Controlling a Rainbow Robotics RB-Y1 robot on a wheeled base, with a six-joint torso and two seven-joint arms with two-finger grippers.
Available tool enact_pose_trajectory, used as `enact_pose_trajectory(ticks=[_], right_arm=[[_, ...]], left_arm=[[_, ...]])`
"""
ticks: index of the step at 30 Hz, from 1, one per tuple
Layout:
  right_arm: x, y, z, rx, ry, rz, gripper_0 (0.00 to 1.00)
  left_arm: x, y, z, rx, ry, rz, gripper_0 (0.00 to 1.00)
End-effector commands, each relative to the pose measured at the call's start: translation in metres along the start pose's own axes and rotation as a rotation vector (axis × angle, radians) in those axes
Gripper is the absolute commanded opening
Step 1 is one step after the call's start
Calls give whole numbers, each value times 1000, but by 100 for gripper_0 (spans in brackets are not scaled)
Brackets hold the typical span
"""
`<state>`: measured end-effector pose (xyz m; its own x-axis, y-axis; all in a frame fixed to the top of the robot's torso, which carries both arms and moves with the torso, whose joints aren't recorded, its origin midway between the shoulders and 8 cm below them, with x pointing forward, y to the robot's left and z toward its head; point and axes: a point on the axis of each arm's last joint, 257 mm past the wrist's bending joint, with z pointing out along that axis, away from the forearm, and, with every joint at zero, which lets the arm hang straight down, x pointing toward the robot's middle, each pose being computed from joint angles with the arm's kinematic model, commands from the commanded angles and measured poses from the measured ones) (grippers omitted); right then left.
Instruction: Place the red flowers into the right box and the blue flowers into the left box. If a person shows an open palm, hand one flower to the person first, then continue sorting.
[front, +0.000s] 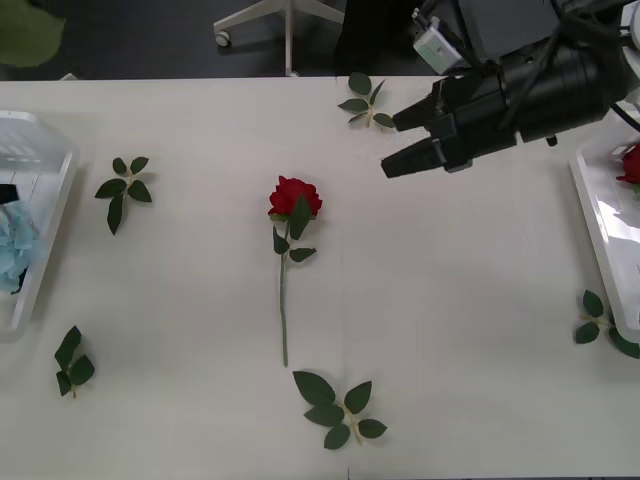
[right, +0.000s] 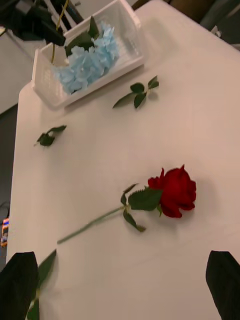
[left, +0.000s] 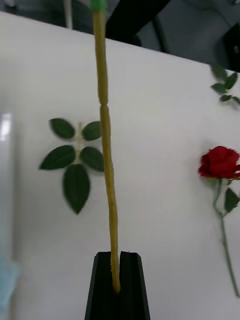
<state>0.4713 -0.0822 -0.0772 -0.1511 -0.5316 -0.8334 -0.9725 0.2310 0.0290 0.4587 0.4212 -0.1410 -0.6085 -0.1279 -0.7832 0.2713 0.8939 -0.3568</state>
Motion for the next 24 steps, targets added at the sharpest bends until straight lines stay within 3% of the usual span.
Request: enact_pose_trajectory(ticks=[1, 9, 18, 21, 24], right_arm=[[29, -9, -50, 45, 49, -178, 98], [43, 1, -72, 19, 28, -227, 97], [45, -10, -87, 66, 44, -227, 97], [45, -10, -86, 64, 44, -226, 97], [45, -10, -87, 66, 43, -226, 98]], left_arm=[[6, 69, -67, -178, 11, -95, 0], [42, 138, -114, -335, 19, -191, 0], [82, 174, -116, -408, 73, -236, 1], [90, 185, -117, -433, 69, -249, 32], [97, 191, -117, -459, 91, -228, 48]])
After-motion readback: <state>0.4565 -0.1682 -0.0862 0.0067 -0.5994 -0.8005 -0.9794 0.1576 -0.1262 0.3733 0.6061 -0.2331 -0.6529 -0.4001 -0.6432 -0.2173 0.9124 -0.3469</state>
